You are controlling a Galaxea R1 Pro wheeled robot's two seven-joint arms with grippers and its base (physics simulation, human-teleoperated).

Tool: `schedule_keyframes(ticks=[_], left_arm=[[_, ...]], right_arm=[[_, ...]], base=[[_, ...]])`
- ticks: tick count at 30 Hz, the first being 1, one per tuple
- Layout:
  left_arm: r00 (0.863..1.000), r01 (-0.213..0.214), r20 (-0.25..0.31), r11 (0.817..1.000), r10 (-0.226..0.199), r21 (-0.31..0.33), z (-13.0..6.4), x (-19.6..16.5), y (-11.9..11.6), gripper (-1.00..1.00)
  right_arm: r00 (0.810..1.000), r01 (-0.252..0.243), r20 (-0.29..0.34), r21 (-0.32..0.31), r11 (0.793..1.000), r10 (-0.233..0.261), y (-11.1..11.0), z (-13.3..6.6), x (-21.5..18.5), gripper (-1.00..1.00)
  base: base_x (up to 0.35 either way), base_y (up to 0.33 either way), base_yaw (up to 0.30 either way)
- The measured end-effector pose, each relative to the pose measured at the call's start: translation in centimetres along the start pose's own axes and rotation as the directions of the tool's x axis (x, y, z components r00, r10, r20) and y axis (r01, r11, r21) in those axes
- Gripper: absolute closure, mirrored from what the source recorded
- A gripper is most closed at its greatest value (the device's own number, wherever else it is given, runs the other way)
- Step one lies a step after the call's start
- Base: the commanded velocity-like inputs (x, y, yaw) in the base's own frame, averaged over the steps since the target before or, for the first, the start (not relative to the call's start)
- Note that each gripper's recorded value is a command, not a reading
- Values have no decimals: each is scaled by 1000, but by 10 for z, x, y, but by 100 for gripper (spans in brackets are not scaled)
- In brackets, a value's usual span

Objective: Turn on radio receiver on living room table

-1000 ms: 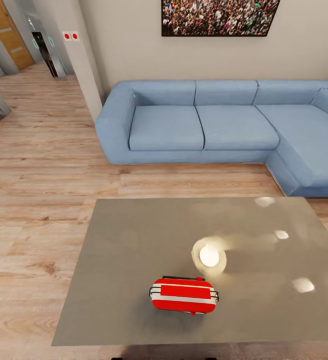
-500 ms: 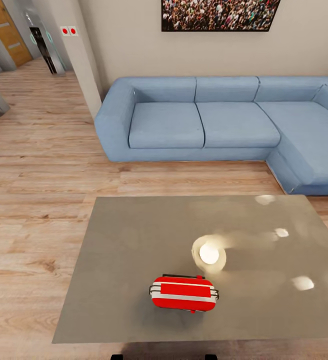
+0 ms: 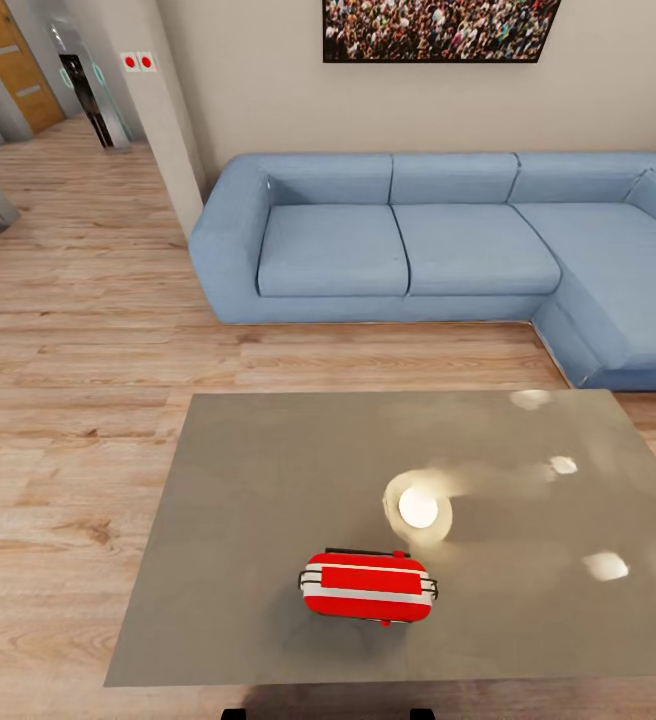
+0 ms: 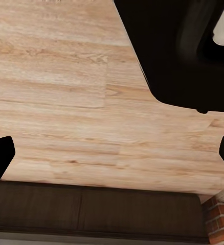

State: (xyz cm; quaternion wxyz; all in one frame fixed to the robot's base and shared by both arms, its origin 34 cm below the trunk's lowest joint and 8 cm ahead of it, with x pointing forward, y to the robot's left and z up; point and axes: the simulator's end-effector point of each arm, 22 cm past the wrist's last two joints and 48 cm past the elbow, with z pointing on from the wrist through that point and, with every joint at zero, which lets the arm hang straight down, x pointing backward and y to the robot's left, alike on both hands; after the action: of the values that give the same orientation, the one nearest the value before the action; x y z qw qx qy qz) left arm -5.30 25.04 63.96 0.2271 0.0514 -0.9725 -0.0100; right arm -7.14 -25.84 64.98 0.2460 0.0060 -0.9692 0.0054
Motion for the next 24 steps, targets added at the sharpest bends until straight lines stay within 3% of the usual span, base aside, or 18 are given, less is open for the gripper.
schedule_keyframes(ticks=[8, 11, 13, 15, 16, 18, 21, 24], left_arm=[[1000, -7, 18, 999, 6, 34, 0, -8, -28, -100], [997, -10, 76, 999, 7, 48, -2, -38, -37, -100], [991, -14, 137, 998, 6, 56, -5, -74, -42, -100], [977, -17, 214, 997, 2, 70, -21, -143, -47, -100], [962, -21, 271, 997, -1, 78, -37, -186, -50, -100], [943, -31, 333, 995, -3, 97, -68, -239, -56, -100], [893, -66, 450, 987, -7, 147, -129, -312, -71, -100], [859, -97, 512, 978, -10, 183, -168, -344, -81, -100]], right_arm=[[999, 39, -2, 6, 999, -39, -6, 0, 0, -100], [998, 50, 35, 14, 999, -51, -10, 0, -21, -100], [994, 53, 95, 25, 998, -55, -14, -1, -56, -100], [984, 53, 167, 70, 996, -64, -37, -14, -126, -100], [974, 48, 215, 92, 995, -67, -48, -27, -167, -100], [957, 37, 281, 129, 991, -72, -67, -57, -226, -100], [900, 16, 427, 167, 986, -87, -83, -121, -311, -100], [856, 2, 508, 180, 984, -95, -85, -162, -351, -100]], base=[[0, 0, 0], [0, 0, 0], [0, 0, 0], [0, 0, 0], [0, 0, 0], [0, 0, 0], [0, 0, 0], [0, 0, 0]])
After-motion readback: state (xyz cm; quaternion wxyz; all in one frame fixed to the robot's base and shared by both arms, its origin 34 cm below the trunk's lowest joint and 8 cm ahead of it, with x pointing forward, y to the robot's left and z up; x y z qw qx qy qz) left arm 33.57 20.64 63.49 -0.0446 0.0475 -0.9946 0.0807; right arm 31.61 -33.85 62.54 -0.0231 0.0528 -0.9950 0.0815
